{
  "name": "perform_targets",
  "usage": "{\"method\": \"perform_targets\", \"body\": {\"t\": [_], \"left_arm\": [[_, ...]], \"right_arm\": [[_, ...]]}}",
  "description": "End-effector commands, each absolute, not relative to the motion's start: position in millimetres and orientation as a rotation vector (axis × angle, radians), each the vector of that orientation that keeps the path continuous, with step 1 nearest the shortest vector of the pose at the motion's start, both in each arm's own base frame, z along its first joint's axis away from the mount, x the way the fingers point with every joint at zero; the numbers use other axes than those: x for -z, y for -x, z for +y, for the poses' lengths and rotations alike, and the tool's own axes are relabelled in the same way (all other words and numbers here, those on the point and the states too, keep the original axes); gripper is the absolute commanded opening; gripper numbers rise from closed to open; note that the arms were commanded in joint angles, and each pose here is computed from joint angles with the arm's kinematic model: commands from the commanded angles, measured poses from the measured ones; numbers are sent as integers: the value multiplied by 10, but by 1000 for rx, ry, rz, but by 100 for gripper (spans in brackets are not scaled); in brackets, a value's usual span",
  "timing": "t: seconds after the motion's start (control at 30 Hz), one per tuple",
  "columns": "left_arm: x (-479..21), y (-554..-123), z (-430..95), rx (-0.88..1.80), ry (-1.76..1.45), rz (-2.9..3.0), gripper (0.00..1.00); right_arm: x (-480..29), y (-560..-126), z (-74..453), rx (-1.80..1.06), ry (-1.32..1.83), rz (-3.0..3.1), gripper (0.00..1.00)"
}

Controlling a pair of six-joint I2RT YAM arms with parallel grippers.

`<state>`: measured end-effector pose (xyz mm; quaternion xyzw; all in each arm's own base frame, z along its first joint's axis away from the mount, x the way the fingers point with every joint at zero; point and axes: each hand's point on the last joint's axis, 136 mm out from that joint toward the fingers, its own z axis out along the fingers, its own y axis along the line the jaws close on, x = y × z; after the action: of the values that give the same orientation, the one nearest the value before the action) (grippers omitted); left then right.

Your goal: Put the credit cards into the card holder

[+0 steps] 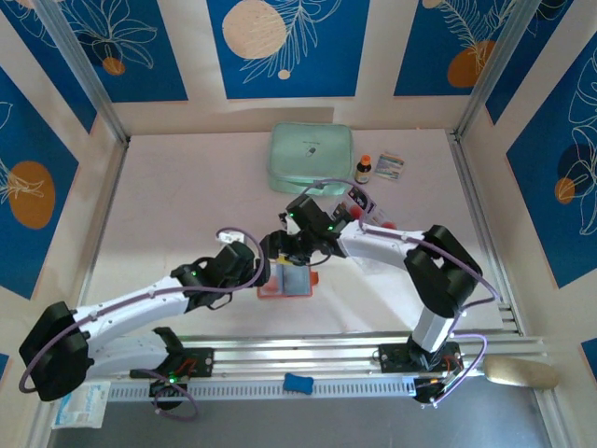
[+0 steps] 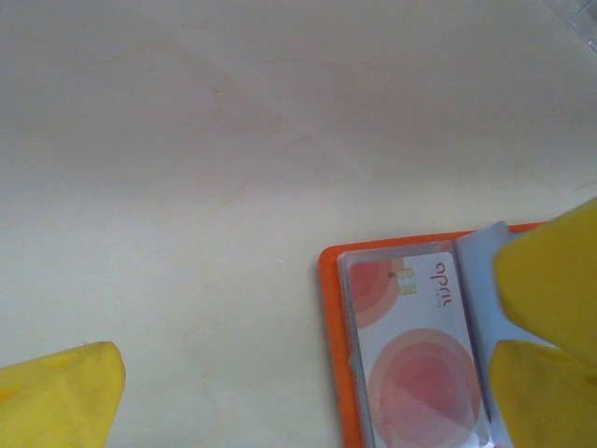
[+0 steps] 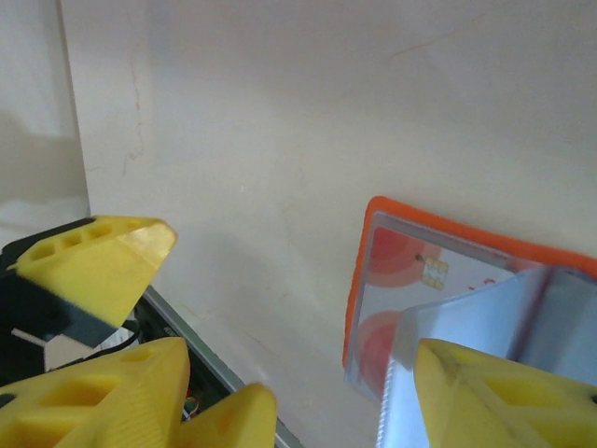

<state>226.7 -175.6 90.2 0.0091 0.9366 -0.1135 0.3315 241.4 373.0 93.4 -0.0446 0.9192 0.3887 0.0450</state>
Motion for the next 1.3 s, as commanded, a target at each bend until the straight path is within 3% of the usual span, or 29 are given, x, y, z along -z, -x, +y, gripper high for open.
{"method": "perform_targets", "body": {"t": [0.0, 0.27, 0.8, 1.0, 1.17, 1.27], "left_arm": [[-946, -2303, -1652, 288, 44, 2414, 100], [-955, -2293, -1576, 282, 70, 2405, 100], [-1029, -2418, -1772, 313, 22, 2403, 100], [-1021, -2518, -1962, 320, -31, 2428, 100], [-918, -2537, -2042, 321, -45, 2465, 100], [-864, -2528, -2065, 325, -48, 2483, 100]], "right_arm": [[-734, -2302, 3803, -1160, 140, 2899, 65], [-567, -2295, 3908, -1172, 138, 2939, 65], [-1179, -2505, 3652, -1220, 121, 2783, 65], [-1345, -2645, 3170, -1080, 83, 2751, 65], [-1388, -2795, 2412, -721, 84, 2773, 63], [-1349, -2861, 1947, -493, 89, 2797, 55]]}}
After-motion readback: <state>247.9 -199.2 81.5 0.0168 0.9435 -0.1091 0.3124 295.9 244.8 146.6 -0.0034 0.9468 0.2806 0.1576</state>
